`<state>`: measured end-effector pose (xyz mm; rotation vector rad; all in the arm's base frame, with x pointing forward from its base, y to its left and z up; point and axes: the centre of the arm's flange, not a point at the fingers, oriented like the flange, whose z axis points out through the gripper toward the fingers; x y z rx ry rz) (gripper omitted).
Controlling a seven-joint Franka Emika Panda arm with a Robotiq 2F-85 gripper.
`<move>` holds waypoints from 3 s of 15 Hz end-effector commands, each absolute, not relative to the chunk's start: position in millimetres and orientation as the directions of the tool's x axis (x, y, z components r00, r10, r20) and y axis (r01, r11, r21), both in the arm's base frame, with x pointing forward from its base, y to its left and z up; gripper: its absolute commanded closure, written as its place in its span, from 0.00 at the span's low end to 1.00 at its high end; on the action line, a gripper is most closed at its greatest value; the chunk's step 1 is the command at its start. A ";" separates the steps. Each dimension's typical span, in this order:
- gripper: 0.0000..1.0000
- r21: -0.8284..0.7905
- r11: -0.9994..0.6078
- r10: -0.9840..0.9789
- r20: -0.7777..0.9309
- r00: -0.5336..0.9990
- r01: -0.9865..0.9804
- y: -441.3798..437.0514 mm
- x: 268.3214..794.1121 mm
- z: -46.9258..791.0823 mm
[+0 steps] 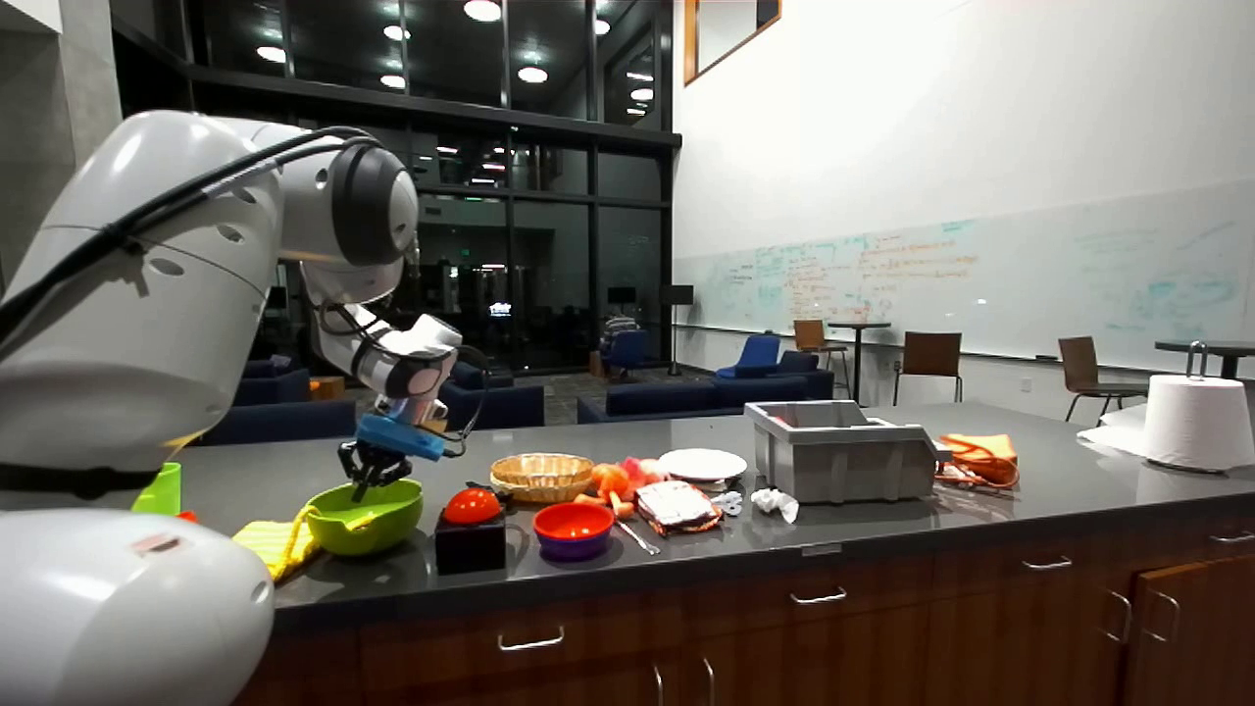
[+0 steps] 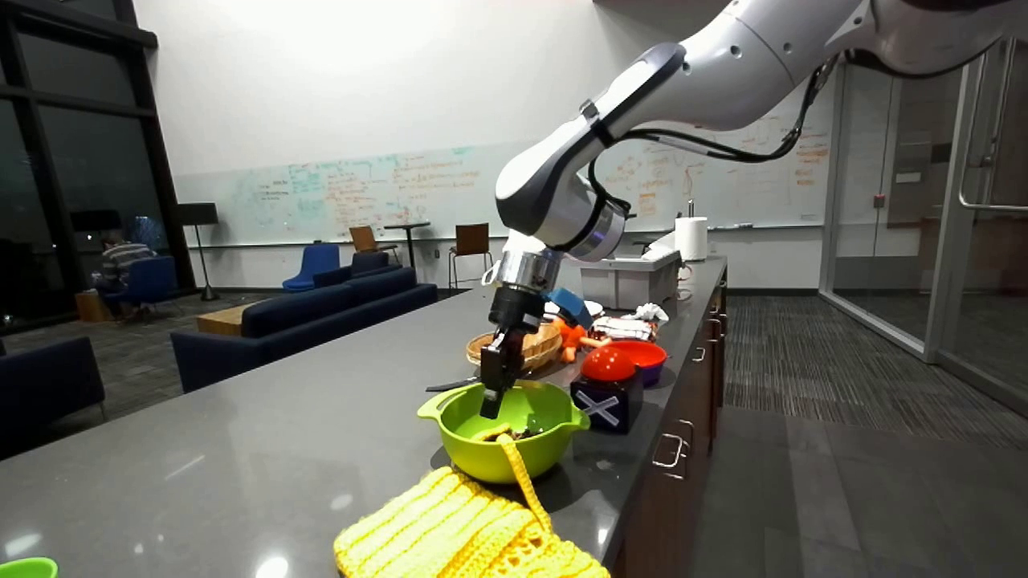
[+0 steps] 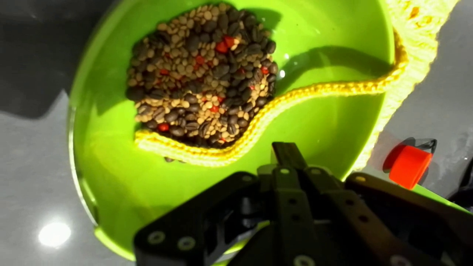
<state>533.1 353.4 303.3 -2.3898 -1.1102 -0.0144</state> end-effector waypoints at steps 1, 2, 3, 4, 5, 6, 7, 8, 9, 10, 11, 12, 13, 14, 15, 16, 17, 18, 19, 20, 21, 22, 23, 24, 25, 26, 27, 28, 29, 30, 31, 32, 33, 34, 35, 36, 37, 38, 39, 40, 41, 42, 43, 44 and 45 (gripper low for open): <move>1.00 -0.372 -0.544 0.730 0.232 0.643 0.752 352.7 522.6 308.3; 1.00 -0.358 -0.543 0.736 0.234 0.635 0.760 353.5 522.8 307.1; 1.00 -0.337 -0.542 0.745 0.232 0.626 0.770 353.7 522.9 304.6; 1.00 -0.319 -0.540 0.753 0.231 0.617 0.779 353.7 522.9 301.9; 1.00 -0.303 -0.539 0.760 0.227 0.609 0.786 353.0 522.4 298.8; 1.00 -0.291 -0.538 0.766 0.222 0.603 0.791 352.0 520.7 294.8; 1.00 -0.280 -0.537 0.772 0.218 0.597 0.796 351.0 518.9 290.6; 1.00 -0.268 -0.535 0.779 0.213 0.590 0.801 349.3 517.0 286.2; 1.00 -0.258 -0.534 0.784 0.207 0.586 0.805 348.4 515.3 282.7; 1.00 -0.251 -0.533 0.788 0.203 0.582 0.808 347.6 513.6 279.2; 1.00 -0.246 -0.532 0.791 0.198 0.579 0.810 347.0 512.1 276.8; 1.00 -0.242 -0.530 0.794 0.195 0.576 0.812 346.3 510.9 275.0; 1.00 -0.237 -0.529 0.797 0.191 0.573 0.815 346.2 509.7 272.8; 1.00 -0.233 -0.526 0.801 0.189 0.569 0.818 346.5 508.7 272.1; 1.00 -0.229 -0.522 0.804 0.188 0.564 0.821 346.9 508.2 271.5; 1.00 -0.218 -0.518 0.809 0.188 0.557 0.827 347.8 508.1 270.9; 1.00 -0.206 -0.514 0.815 0.187 0.549 0.833 348.2 508.3 271.3; 1.00 -0.185 -0.508 0.821 0.190 0.538 0.841 348.4 509.4 270.8; 1.00 -0.158 -0.503 0.829 0.191 0.526 0.850 348.5 511.9 270.2; 1.00 -0.135 -0.499 0.835 0.190 0.517 0.856 348.3 514.1 270.2; 1.00 -0.107 -0.494 0.842 0.190 0.506 0.863 347.5 517.3 269.2; 1.00 -0.084 -0.490 0.848 0.188 0.496 0.868 347.2 519.3 269.1; 1.00 -0.059 -0.482 0.856 0.183 0.484 0.874 346.6 521.7 269.2; 1.00 -0.039 -0.477 0.861 0.178 0.476 0.878 345.8 523.5 268.5; 1.00 -0.022 -0.473 0.866 0.174 0.469 0.881 345.2 524.9 268.0; 1.00 -0.008 -0.468 0.870 0.170 0.463 0.883 344.8 525.7 267.9; 1.00 0.002 -0.465 0.873 0.167 0.458 0.885 344.5 526.1 267.6; 1.00 0.015 -0.461 0.876 0.165 0.452 0.887 345.0 526.3 267.3; 1.00 0.025 -0.457 0.880 0.163 0.447 0.889 345.5 526.5 267.5; 1.00 0.033 -0.455 0.881 0.163 0.444 0.890 346.5 526.6 267.9; 1.00 0.039 -0.450 0.884 0.162 0.439 0.892 347.6 526.0 268.8; 1.00 0.043 -0.448 0.885 0.163 0.436 0.893 348.7 525.2 269.2; 1.00 0.050 -0.447 0.886 0.164 0.434 0.893 349.6 525.0 269.6; 1.00 0.058 -0.446 0.887 0.165 0.432 0.893 349.8 525.4 270.6; 1.00 0.063 -0.444 0.888 0.167 0.429 0.894 349.9 525.5 270.8; 1.00 0.065 -0.444 0.887 0.170 0.429 0.893 350.2 525.2 271.6; 1.00 0.067 -0.445 0.887 0.172 0.429 0.893 350.5 524.7 272.5; 1.00 0.059 -0.449 0.884 0.176 0.433 0.892 351.0 523.6 274.0; 1.00 0.051 -0.452 0.881 0.180 0.436 0.891 351.6 522.7 275.4; 1.00 0.036 -0.455 0.878 0.184 0.442 0.890 352.3 520.4 278.1; 1.00 0.022 -0.459 0.875 0.186 0.447 0.888 353.0 518.3 279.9; 1.00 0.013 -0.460 0.873 0.193 0.449 0.888 353.9 515.2 283.2; 1.00 0.004 -0.460 0.870 0.201 0.450 0.888 355.0 512.5 287.0; 1.00 -0.006 -0.461 0.867 0.211 0.452 0.887 356.2 510.1 290.6; 1.00 -0.020 -0.462 0.862 0.225 0.455 0.886 357.9 506.8 295.7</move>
